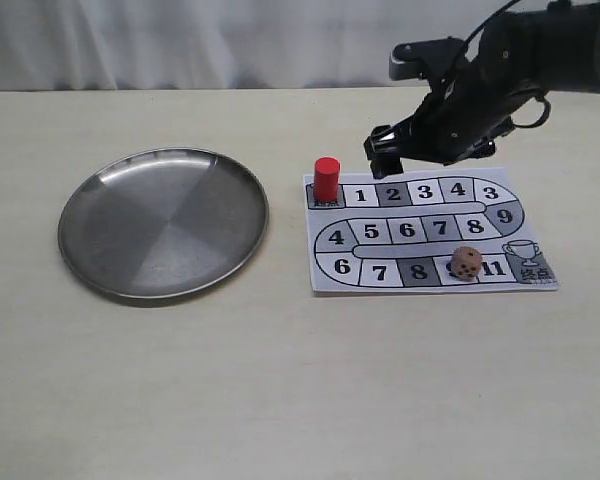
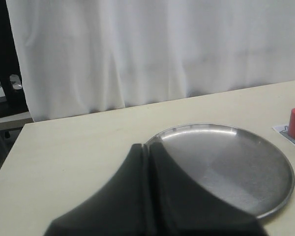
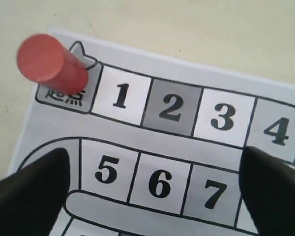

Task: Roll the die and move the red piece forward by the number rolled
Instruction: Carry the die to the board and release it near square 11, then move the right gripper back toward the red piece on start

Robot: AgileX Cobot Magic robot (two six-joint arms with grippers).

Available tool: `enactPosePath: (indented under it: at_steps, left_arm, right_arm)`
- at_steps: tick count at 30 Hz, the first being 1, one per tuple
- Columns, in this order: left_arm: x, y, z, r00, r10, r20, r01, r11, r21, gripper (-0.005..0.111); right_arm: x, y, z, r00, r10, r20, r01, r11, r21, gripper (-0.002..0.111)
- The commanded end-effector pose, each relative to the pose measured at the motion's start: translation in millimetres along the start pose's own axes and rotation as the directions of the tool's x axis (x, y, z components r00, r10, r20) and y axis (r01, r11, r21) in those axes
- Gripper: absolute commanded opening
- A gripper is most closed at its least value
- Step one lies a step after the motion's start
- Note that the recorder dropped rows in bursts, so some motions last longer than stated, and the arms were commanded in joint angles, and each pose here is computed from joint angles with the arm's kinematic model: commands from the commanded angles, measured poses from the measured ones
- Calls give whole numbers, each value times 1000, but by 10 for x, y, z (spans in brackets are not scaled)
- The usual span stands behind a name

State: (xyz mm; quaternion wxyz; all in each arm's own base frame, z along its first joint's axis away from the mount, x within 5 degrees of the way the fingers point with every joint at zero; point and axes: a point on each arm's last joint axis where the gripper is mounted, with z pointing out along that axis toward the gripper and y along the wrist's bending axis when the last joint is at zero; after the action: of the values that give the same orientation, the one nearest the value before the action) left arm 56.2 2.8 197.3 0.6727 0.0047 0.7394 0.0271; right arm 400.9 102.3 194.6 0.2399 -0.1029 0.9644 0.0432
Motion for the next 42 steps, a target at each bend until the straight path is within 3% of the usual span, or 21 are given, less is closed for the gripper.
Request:
enactPosePath:
  at_steps: [1, 7, 9, 14, 15, 20, 26, 29, 42]
  left_arm:
    - [-3, -6, -1, 1000, 0, 10, 0, 1000, 9, 0]
    - [-3, -6, -1, 1000, 0, 10, 0, 1000, 9, 0]
    - [-3, -6, -1, 1000, 0, 10, 0, 1000, 9, 0]
    - [-3, -6, -1, 1000, 0, 10, 0, 1000, 9, 0]
    - [-3, -6, -1, 1000, 0, 10, 0, 1000, 9, 0]
    - [-3, -6, -1, 1000, 0, 10, 0, 1000, 9, 0]
    - [-3, -6, -1, 1000, 0, 10, 0, 1000, 9, 0]
    - [-3, -6, -1, 1000, 0, 10, 0, 1000, 9, 0]
    - [-3, -6, -1, 1000, 0, 10, 0, 1000, 9, 0]
  right_arm:
    - [-70, 10, -320, 999, -8, 54, 8, 1000, 1, 87]
    - [-39, -42, -612, 997, -70, 20, 68, 996, 58, 82]
    - [-23, -59, -693, 996, -92, 4, 91, 993, 77, 66]
    - [91, -99, -834, 987, -113, -115, 125, 986, 110, 9]
    - [120, -102, -838, 983, -109, -147, 125, 986, 110, 5]
    - [356, -119, -757, 950, -94, -299, 131, 986, 104, 4]
    - [875, -142, -222, 934, -140, -330, 175, 981, 80, 4]
    - [1059, -154, 56, 896, -140, -421, 184, 981, 64, 4]
    - [1110, -187, 167, 882, -124, -454, 185, 978, 94, 4]
